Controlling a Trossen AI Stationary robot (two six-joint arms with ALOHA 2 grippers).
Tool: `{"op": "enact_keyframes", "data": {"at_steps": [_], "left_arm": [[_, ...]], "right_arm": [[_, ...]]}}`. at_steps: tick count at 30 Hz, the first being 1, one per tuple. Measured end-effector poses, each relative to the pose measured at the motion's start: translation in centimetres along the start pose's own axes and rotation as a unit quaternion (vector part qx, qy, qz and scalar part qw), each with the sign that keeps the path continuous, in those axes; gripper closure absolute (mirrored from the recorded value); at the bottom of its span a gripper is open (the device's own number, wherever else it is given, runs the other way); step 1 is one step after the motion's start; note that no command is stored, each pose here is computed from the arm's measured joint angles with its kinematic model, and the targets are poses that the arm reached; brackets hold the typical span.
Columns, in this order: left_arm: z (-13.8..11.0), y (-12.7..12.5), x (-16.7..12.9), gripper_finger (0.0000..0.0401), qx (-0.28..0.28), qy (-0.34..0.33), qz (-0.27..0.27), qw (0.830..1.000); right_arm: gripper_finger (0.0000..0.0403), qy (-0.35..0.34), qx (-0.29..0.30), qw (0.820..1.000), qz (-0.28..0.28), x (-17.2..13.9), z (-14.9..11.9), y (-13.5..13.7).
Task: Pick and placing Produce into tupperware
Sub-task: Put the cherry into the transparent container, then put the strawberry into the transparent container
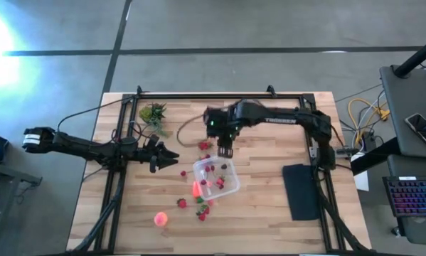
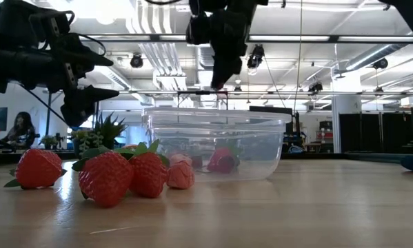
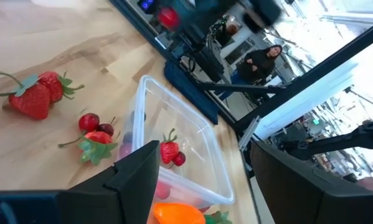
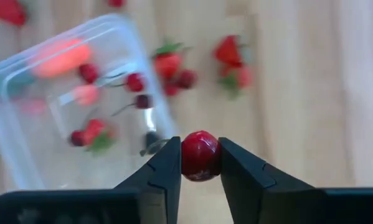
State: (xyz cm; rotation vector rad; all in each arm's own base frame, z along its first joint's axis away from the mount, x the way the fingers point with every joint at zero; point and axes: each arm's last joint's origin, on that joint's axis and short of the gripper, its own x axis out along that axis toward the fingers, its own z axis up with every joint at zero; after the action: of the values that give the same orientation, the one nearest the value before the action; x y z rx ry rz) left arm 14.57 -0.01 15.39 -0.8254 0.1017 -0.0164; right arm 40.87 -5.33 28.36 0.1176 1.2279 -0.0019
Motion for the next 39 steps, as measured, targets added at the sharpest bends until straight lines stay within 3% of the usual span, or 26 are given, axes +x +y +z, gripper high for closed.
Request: {"op": "enact_keyframes", "data": {"at_steps": [8,14,22,28,32,39], "left_arm": [[0.0,0.0,0.1,0.0163,0.009,0.002,0.002,1.000],[0.0,-0.1,0.1,0.0163,0.008,0.001,-0.002,1.000],[0.0,0.0,0.1,0.0163,0.008,0.003,-0.002,1.000],[0.0,0.0,0.1,0.0163,0.008,0.003,-0.002,1.000],[0.0,0.0,0.1,0.0163,0.008,0.003,-0.002,1.000],[0.0,0.0,0.1,0.0163,0.008,0.003,-0.002,1.000]], "right_arm": [[0.0296,0.032,-0.025,0.999,0.023,4.5,-0.9,4.7],[0.0267,0.043,-0.045,0.998,0.000,6.0,-1.3,6.5],[0.0181,0.012,0.023,0.998,-0.061,4.2,-0.5,5.6],[0.0157,-0.024,0.102,0.992,-0.066,3.2,1.6,1.4],[0.0161,0.003,0.070,0.995,-0.067,6.0,2.4,-0.8],[0.0167,0.038,0.042,0.996,-0.067,9.7,3.4,-1.4]]}}
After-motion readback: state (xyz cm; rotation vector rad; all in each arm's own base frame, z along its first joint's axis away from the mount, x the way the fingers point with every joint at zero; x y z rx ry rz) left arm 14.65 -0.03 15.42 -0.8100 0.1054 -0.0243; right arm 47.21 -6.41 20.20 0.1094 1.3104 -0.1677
